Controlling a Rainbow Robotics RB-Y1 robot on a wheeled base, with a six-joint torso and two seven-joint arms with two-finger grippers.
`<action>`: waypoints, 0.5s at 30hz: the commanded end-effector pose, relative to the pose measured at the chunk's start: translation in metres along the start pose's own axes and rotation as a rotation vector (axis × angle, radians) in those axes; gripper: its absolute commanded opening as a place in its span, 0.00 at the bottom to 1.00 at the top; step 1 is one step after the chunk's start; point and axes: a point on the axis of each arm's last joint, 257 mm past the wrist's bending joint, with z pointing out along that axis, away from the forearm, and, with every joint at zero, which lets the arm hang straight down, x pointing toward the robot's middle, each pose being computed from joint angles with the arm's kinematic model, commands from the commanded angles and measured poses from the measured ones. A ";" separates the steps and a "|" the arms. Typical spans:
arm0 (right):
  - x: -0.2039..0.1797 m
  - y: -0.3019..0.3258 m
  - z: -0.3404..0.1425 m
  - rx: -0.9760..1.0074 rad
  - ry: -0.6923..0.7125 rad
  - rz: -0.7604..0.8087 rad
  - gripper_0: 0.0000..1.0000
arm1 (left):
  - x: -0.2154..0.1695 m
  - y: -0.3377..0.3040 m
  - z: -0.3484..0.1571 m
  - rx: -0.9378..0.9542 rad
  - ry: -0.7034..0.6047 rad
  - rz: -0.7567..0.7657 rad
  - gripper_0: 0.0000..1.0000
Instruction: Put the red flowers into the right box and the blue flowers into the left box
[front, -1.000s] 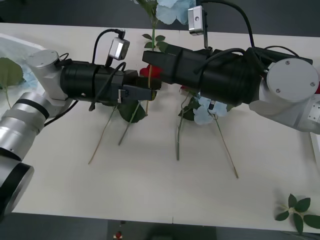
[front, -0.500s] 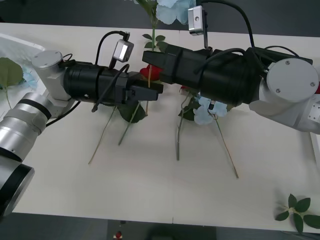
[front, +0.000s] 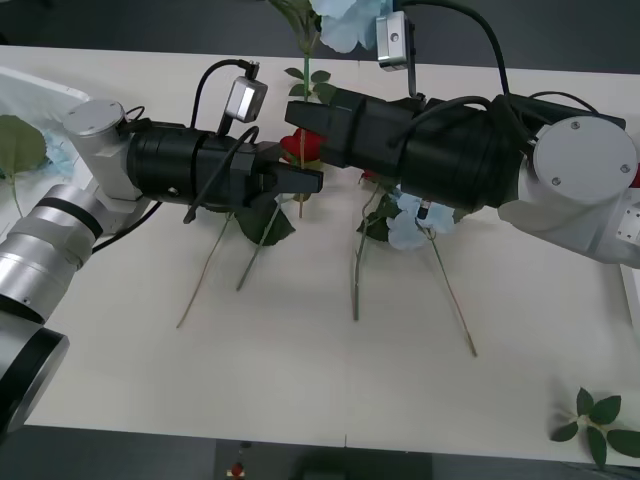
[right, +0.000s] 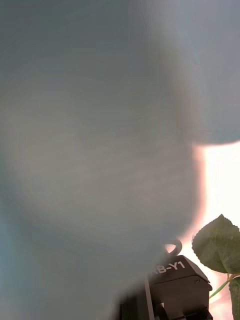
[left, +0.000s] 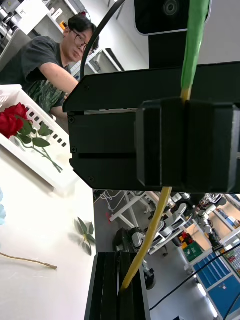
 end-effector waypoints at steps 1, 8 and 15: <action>-0.009 0.026 0.008 -0.054 -0.008 -0.017 0.00 | -0.006 -0.007 0.004 0.021 -0.009 0.044 0.00; -0.009 0.026 0.008 -0.054 -0.008 -0.017 0.00 | -0.006 -0.007 0.004 0.021 -0.009 0.044 0.00; -0.009 0.026 0.008 -0.054 -0.008 -0.017 0.35 | -0.006 -0.008 0.004 0.022 -0.009 0.045 0.00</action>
